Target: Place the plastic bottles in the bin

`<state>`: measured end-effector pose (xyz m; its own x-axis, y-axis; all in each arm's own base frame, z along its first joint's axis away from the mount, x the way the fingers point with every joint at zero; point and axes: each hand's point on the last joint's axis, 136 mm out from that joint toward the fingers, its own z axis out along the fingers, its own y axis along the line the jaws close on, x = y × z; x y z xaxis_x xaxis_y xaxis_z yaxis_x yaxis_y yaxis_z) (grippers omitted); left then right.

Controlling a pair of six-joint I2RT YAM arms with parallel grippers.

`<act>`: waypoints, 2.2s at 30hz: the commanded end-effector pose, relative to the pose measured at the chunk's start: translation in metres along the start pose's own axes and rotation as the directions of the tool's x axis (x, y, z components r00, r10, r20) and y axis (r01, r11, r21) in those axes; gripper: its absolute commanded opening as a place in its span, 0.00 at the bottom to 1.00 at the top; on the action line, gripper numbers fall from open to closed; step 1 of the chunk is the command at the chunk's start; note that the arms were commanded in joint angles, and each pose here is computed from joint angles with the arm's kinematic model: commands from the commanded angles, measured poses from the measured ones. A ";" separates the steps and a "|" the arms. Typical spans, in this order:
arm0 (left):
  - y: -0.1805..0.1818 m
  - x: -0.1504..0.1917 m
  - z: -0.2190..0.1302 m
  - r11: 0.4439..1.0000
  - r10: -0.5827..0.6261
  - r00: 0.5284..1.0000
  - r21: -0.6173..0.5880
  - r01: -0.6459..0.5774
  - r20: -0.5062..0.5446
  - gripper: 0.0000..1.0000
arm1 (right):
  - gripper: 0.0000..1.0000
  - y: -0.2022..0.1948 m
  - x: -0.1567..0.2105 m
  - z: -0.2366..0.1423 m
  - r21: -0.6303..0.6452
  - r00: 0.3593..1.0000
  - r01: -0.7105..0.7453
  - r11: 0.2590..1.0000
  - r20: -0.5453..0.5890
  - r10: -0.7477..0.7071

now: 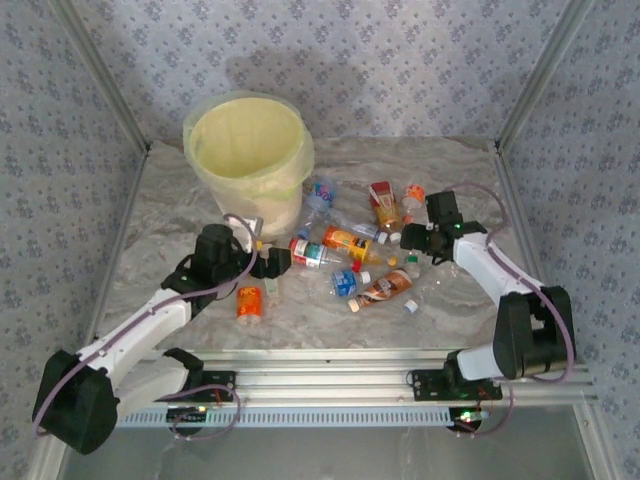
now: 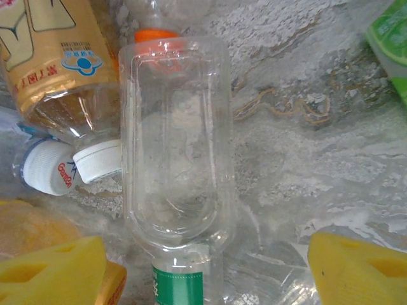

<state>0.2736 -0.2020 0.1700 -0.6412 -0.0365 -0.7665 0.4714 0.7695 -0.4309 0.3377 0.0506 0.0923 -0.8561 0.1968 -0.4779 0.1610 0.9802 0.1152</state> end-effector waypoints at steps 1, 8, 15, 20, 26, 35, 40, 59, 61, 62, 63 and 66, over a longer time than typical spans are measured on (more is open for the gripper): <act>-0.014 -0.003 -0.001 0.998 0.031 0.999 0.058 -0.030 -0.013 0.99 | 0.84 0.002 -0.004 0.003 0.034 0.999 0.036 0.999 -0.027 -0.035; -0.021 -0.003 -0.006 0.995 0.059 0.998 0.084 -0.059 0.003 1.00 | 0.84 0.011 -0.007 0.024 0.051 0.993 0.089 0.995 -0.080 -0.085; -0.023 -0.006 -0.008 0.994 0.057 0.998 0.088 -0.058 0.012 1.00 | 0.84 0.012 0.000 0.038 0.082 0.987 0.122 0.989 -0.115 -0.112; -0.023 -0.006 -0.007 0.995 0.054 0.998 0.087 -0.055 0.009 1.00 | 0.79 0.007 0.003 0.043 0.110 0.985 0.132 0.985 -0.123 -0.119; -0.025 -0.008 -0.006 0.996 0.022 1.000 0.092 -0.022 0.010 1.00 | 0.72 0.004 0.003 0.044 0.127 0.985 0.143 0.981 -0.115 -0.129; -0.028 -0.013 -0.007 0.994 -0.037 0.999 0.101 0.034 0.020 1.00 | 0.63 0.006 -0.004 0.039 0.117 0.986 0.151 0.982 -0.082 -0.142; -0.036 -0.022 -0.007 0.987 -0.090 0.996 0.132 0.087 0.021 1.00 | 0.59 0.008 -0.019 0.024 0.111 0.989 0.146 0.983 -0.024 -0.144; -0.109 -0.086 0.000 0.883 -0.299 0.951 0.353 0.309 -0.083 1.00 | 0.57 0.114 -0.047 -0.130 -0.445 0.929 0.311 0.840 0.328 -0.171; -0.116 -0.094 0.003 0.876 -0.308 0.948 0.362 0.318 -0.086 1.00 | 0.57 0.126 -0.042 -0.142 -0.482 0.921 0.342 0.807 0.343 -0.186; -0.119 -0.098 0.004 0.870 -0.317 0.944 0.369 0.327 -0.089 1.00 | 0.57 0.132 -0.038 -0.148 -0.496 0.916 0.358 0.792 0.350 -0.195; -0.122 -0.102 0.005 0.862 -0.328 0.940 0.376 0.339 -0.095 1.00 | 0.57 0.137 -0.035 -0.154 -0.505 0.910 0.376 0.777 0.361 -0.205; -0.130 -0.110 0.009 0.848 -0.351 0.930 0.383 0.366 -0.111 1.00 | 0.56 0.151 -0.025 -0.167 -0.516 0.890 0.427 0.743 0.387 -0.242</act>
<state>0.2879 -0.2925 0.2815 -0.8215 -0.2186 -0.5266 0.3921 0.4539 -0.8001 0.3149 0.1731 0.2400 -0.6617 -0.0214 -0.7494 -0.4070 0.8497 0.3351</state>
